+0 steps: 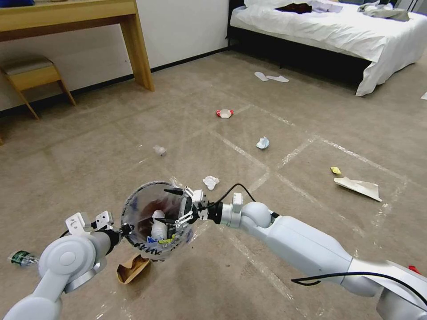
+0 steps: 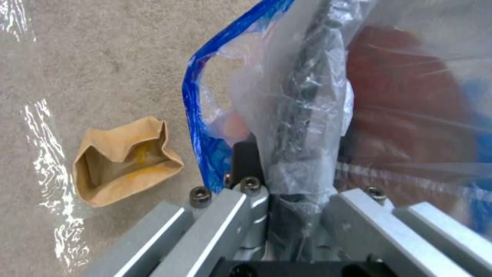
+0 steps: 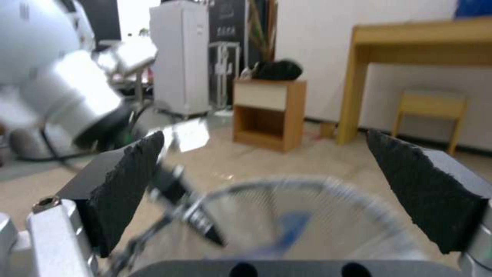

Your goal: Pick up the trash bin and place the garbage on the floor into it.

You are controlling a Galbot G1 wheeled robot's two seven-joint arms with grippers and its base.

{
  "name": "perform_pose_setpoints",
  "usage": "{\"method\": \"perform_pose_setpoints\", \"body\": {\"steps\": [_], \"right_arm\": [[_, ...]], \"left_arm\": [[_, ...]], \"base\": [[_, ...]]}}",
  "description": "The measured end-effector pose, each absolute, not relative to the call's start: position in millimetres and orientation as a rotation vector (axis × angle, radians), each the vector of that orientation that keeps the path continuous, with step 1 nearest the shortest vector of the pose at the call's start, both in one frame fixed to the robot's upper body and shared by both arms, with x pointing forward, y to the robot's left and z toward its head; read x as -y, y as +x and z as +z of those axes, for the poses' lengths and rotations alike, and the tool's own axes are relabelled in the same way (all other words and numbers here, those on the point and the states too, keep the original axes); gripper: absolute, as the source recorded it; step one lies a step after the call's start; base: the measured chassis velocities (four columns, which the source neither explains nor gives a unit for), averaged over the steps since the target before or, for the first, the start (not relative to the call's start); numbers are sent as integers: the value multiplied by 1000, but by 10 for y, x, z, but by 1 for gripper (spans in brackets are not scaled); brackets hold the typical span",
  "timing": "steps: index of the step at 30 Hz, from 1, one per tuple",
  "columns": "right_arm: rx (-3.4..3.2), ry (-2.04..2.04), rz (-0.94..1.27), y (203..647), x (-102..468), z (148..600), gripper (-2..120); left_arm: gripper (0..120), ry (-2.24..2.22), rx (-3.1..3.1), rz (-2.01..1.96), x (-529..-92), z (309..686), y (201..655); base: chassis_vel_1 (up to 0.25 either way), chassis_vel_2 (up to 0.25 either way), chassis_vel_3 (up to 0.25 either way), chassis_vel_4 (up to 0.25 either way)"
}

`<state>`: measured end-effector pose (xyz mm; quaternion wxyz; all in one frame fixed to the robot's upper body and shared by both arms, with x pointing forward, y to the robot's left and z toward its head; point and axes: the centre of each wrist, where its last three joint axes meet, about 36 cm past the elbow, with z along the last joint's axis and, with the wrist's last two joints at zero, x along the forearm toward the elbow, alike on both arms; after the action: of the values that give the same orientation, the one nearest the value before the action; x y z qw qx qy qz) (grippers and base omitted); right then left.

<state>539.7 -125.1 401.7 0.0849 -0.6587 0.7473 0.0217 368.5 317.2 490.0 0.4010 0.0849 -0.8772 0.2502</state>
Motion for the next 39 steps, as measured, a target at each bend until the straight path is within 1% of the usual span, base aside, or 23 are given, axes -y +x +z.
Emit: {"method": "perform_pose_setpoints", "body": {"steps": [3, 6, 8, 9, 11, 12, 13, 14, 17, 20, 23, 26, 28, 31, 36, 38, 39], "right_arm": [[-2213, -1870, 53, 5527, 1469, 4409, 100], [-2211, -1833, 55, 5549, 1554, 4544, 100], [-2219, -1736, 68, 5571, 1740, 4821, 100], [-2219, -1736, 68, 5571, 1740, 4821, 100], [-2303, -1537, 109, 5537, 2009, 5032, 100], [-2303, -1537, 109, 5537, 2009, 5032, 100], [-2357, -1412, 133, 5519, 2154, 5092, 100], [-2357, -1412, 133, 5519, 2154, 5092, 100], [-2468, -1045, 181, 5430, 2599, 5224, 100], [-2503, -925, 179, 5352, 2753, 5219, 100], [-2585, -683, 66, 5111, 3153, 5043, 100], [-2606, -640, 43, 5051, 3212, 4954, 100], [-2643, -509, 8, 4890, 3367, 4795, 100], [-2667, -435, -17, 4782, 3463, 4686, 100], [-2680, -318, -54, 4680, 3576, 4526, 100], [-2680, -202, -81, 4528, 3624, 4407, 100], [-2680, -202, -81, 4528, 3624, 4407, 100]], "left_arm": [[0, 224, 2211, 635, -3186, 4872, 3703], [0, 227, 2210, 635, -3190, 4865, 3714], [0, 233, 2207, 633, -3193, 4855, 3735], [0, 233, 2207, 633, -3193, 4855, 3735], [0, 228, 2204, 636, -3188, 4862, 3752], [0, 228, 2204, 636, -3188, 4862, 3752], [0, 226, 2202, 635, -3188, 4865, 3755], [0, 226, 2202, 635, -3188, 4865, 3755], [0, 222, 2201, 632, -3190, 4873, 3760], [0, 221, 2202, 633, -3191, 4875, 3762], [0, 218, 2198, 636, -3180, 4872, 3733], [0, 220, 2193, 641, -3175, 4862, 3697], [0, 228, 2191, 652, -3159, 4843, 3658], [0, 229, 2190, 660, -3131, 4827, 3636], [0, 227, 2191, 670, -3100, 4823, 3612], [0, 225, 2197, 674, -3087, 4834, 3610], [0, 225, 2197, 674, -3087, 4834, 3610]], "base": [[0, 0, 0, 0], [0, 0, 0, 0], [0, 0, 0, 0], [0, 0, 0, 0], [0, 0, 0, 0], [0, 0, 0, 0], [0, 0, 0, 0], [0, 0, 0, 0], [0, 0, 0, 0], [0, 0, 0, 0], [0, 0, 0, 0], [0, 0, 0, 0], [0, 0, 0, 0], [0, 0, 0, 0], [0, 0, 0, 0], [0, 0, 0, 0], [0, 0, 0, 0]]}}
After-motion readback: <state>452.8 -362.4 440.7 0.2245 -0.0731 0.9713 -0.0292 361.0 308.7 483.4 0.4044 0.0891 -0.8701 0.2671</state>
